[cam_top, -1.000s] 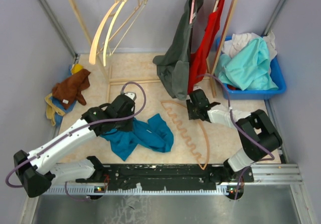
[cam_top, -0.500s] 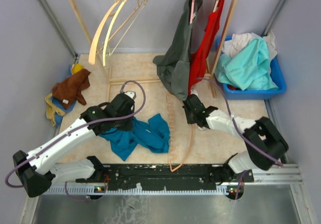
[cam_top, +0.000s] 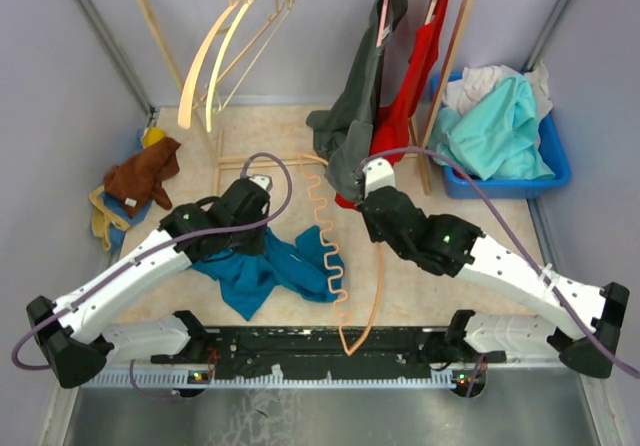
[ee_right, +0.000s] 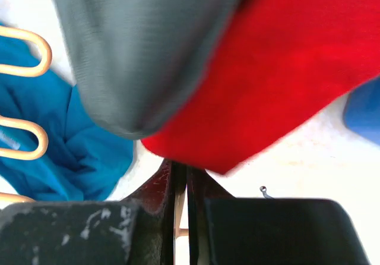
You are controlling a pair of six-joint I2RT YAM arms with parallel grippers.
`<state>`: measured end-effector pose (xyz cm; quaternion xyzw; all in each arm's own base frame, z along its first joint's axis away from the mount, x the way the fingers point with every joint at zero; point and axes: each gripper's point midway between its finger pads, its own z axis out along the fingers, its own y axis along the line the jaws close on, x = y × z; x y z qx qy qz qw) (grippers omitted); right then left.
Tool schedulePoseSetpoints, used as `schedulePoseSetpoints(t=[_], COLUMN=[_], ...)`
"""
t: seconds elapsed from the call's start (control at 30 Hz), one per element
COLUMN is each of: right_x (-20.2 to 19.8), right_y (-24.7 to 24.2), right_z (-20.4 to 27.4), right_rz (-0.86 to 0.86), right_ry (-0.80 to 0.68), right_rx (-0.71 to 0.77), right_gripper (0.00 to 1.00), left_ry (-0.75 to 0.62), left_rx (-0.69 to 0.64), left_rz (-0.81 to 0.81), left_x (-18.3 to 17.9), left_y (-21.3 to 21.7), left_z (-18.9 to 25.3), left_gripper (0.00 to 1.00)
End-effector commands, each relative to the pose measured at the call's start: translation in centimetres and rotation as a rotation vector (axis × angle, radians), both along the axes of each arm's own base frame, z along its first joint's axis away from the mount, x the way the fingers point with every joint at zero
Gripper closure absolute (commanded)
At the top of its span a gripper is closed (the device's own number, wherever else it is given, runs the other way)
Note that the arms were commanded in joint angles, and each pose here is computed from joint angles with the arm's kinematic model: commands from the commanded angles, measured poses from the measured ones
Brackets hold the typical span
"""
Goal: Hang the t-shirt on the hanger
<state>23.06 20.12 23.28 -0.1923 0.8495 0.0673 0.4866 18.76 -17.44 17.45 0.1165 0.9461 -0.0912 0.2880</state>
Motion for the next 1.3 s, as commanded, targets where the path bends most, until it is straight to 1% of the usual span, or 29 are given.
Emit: schedulePoseSetpoints(t=[0.0, 0.1, 0.2, 0.33, 0.43, 0.6, 0.73, 1.07, 1.27], right_x=[-3.0, -4.7, -6.3, -9.0, -9.9, -10.5, -11.2, -11.7, -11.7], right_y=[0.6, 1.8, 2.6, 4.3, 4.0, 3.6, 3.7, 5.6, 6.4], right_z=[1.1, 0.5, 0.4, 0.6, 0.3, 0.9, 1.9, 1.1, 0.5], right_rz=[0.087, 0.113, 0.116, 0.164, 0.155, 0.124, 0.136, 0.180, 0.196], right_ry=[-0.038, -0.047, -0.084, -0.151, -0.178, -0.206, -0.219, -0.224, -0.238], right_rx=[-0.219, -0.316, -0.380, -0.396, -0.421, -0.375, -0.327, -0.326, -0.333], right_gripper=[1.00, 1.00, 1.00, 1.00, 1.00, 1.00, 1.00, 1.00, 1.00], left_ry=[-0.060, -0.095, -0.107, -0.111, -0.118, -0.114, -0.104, -0.106, -0.116], left_rx=[0.005, 0.000, 0.005, 0.007, 0.003, 0.008, 0.012, 0.017, -0.002], left_rz=[0.019, 0.034, 0.041, 0.038, 0.038, 0.037, 0.029, 0.009, -0.023], left_x=[0.9, 1.4, 1.6, 1.7, 1.6, 1.5, 1.5, 1.8, 2.0], left_y=[0.3, 0.5, 0.7, 0.7, 0.8, 0.9, 0.8, 0.3, -0.4], left_z=[2.1, 3.1, 3.7, 4.1, 4.4, 4.4, 4.2, 4.6, 5.4], left_gripper=[1.00, 1.00, 1.00, 1.00, 1.00, 1.00, 1.00, 1.00, 1.00])
